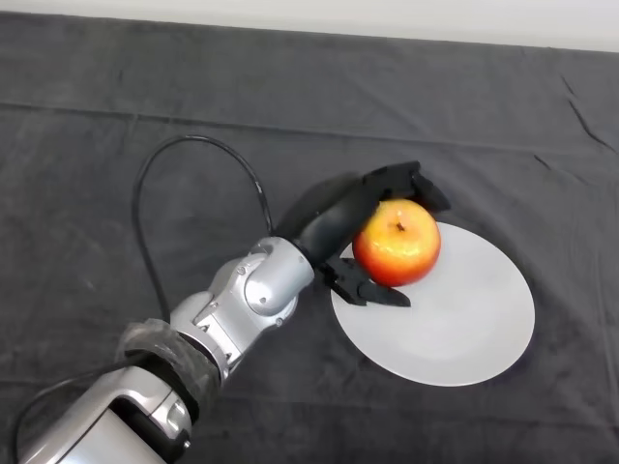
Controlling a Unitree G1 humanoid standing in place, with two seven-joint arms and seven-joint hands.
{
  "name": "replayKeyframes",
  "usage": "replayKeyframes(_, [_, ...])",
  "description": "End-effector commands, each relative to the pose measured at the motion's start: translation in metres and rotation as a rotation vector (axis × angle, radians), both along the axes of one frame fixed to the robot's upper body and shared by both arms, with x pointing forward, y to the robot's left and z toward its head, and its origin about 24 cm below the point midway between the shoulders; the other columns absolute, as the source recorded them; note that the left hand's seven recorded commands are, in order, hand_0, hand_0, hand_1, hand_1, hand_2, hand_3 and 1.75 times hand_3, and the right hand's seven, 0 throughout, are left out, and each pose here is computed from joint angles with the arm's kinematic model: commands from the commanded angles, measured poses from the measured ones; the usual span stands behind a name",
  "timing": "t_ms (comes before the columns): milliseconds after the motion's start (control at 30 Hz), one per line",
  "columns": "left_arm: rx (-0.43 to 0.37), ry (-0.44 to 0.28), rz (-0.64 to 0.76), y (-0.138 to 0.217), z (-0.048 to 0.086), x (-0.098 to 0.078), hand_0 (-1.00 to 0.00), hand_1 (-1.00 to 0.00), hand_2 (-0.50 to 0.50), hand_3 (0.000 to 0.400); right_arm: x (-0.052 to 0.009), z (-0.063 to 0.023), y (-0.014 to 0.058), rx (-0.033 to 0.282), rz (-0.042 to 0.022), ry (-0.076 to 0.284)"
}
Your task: Move the apple to the plate
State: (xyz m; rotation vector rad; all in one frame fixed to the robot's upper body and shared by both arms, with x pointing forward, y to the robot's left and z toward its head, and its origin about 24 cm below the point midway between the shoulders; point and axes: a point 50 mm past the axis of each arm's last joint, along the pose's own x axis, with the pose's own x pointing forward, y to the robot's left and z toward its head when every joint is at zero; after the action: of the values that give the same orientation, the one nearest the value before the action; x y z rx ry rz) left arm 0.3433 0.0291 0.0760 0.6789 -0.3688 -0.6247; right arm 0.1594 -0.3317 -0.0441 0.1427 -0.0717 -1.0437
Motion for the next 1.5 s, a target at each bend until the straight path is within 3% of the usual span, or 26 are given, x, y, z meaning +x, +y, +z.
replayKeyframes(33, [-0.033, -0.048, -0.049, -0.015, 0.015, -0.002, -1.0, -1.0, 0.0, 0.4, -0.0549, -0.0583, 0.0612, 0.281, -0.0157, 0.207])
replayKeyframes(633, [0.057, -0.006, -0.134, -0.036, -0.01, -0.022, -1.0, -1.0, 0.0, 0.4, -0.0544, -0.0582, 0.0613, 0.281, -0.0156, 0.207])
replayKeyframes(733, [0.075, 0.001, -0.144, -0.037, -0.014, -0.024, -1.0, -1.0, 0.0, 0.4, -0.0419, -0.0567, 0.0629, 0.285, -0.0136, 0.204])
replayKeyframes(900, [0.106, 0.013, -0.156, -0.037, -0.018, -0.025, -1.0, -1.0, 0.0, 0.4, -0.0368, -0.0573, 0.064, 0.297, -0.0099, 0.204])
replayKeyframes(933, [0.112, 0.016, -0.158, -0.038, -0.018, -0.024, -0.94, -0.89, -0.03, 0.376, -0.0368, -0.0576, 0.064, 0.299, -0.0094, 0.205])
replayKeyframes(967, [0.116, 0.018, -0.159, -0.038, -0.018, -0.024, -0.73, -0.55, -0.09, 0.292, -0.0368, -0.0578, 0.064, 0.3, -0.0091, 0.206])
replayKeyframes(1000, [0.121, 0.019, -0.16, -0.038, -0.018, -0.024, -0.73, -0.55, -0.09, 0.292, -0.0369, -0.0581, 0.064, 0.302, -0.0088, 0.207])
replayKeyframes(1033, [0.125, 0.021, -0.161, -0.038, -0.018, -0.024, -0.53, -0.05, -0.24, 0.21, -0.037, -0.0583, 0.064, 0.304, -0.0086, 0.208])
replayKeyframes(1067, [0.13, 0.023, -0.162, -0.038, -0.018, -0.023, -0.16, 0.0, -0.08, 0.066, -0.0372, -0.0586, 0.064, 0.306, -0.0084, 0.21])
replayKeyframes(1133, [0.137, 0.025, -0.163, -0.038, -0.019, -0.023, 0.0, 0.0, 0.0, 0.0, -0.0373, -0.0589, 0.064, 0.308, -0.0082, 0.213])
replayKeyframes(1500, [0.152, 0.028, -0.158, -0.034, -0.016, -0.017, 0.0, 0.0, 0.0, 0.0, -0.0372, -0.0596, 0.0639, 0.312, -0.0087, 0.22])
